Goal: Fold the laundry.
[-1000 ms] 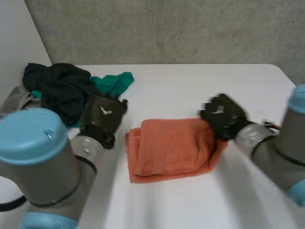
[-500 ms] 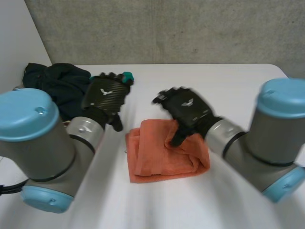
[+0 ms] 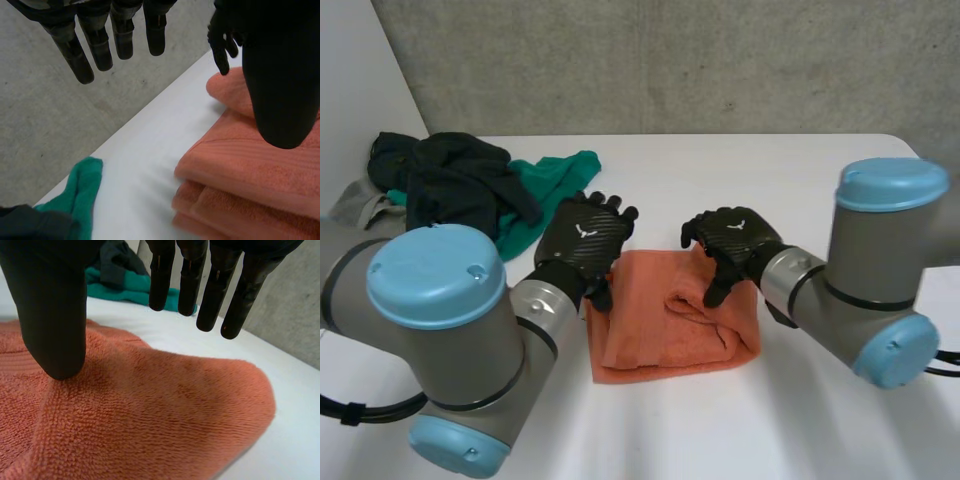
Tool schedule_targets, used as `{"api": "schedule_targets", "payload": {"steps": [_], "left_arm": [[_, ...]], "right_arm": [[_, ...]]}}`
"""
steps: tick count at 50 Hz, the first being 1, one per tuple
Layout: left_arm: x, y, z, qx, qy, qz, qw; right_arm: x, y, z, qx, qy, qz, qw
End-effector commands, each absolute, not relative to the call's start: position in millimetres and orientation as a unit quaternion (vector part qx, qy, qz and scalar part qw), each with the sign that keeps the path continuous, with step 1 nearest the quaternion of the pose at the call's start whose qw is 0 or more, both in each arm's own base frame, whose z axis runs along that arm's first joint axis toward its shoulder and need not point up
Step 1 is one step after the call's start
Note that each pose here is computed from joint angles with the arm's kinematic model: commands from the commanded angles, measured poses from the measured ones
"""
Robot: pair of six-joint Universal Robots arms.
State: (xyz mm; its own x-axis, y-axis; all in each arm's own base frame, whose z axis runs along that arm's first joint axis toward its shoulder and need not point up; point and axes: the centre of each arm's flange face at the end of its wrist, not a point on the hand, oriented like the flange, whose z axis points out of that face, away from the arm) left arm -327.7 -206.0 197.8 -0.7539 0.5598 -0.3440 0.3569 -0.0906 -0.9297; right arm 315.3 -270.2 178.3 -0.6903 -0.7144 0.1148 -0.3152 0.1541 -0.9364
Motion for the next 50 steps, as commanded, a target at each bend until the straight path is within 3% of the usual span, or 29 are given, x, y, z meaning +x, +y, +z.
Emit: {"api": "schedule_targets", "payload": {"steps": [1, 11, 19, 27, 33, 37, 44, 50], "left_arm": [[-313, -209, 200, -0.332, -0.676, 0.654, 0.067], [-307, -205, 193, -0.334, -0.685, 0.645, 0.062], [-303, -206, 198, -0.329, -0.685, 0.647, 0.059], [-283, -217, 218, -0.298, -0.680, 0.669, 0.042], [-271, -222, 231, -0.278, -0.674, 0.684, 0.032], [-266, -225, 233, -0.271, -0.675, 0.686, 0.028], [-267, -225, 228, -0.274, -0.678, 0.681, 0.030], [-281, -230, 229, -0.275, -0.665, 0.693, 0.043]], "right_arm": [[336, -268, 157, -0.365, 0.744, -0.529, 0.182], [347, -268, 144, -0.377, 0.743, -0.526, 0.171], [353, -262, 171, -0.395, 0.712, -0.555, 0.170], [370, -219, 197, -0.454, 0.656, -0.566, 0.209], [381, -186, 183, -0.538, 0.603, -0.530, 0.258], [387, -173, 167, -0.572, 0.586, -0.510, 0.262], [385, -176, 166, -0.577, 0.582, -0.517, 0.248], [378, -183, 198, -0.510, 0.613, -0.553, 0.242]]}}
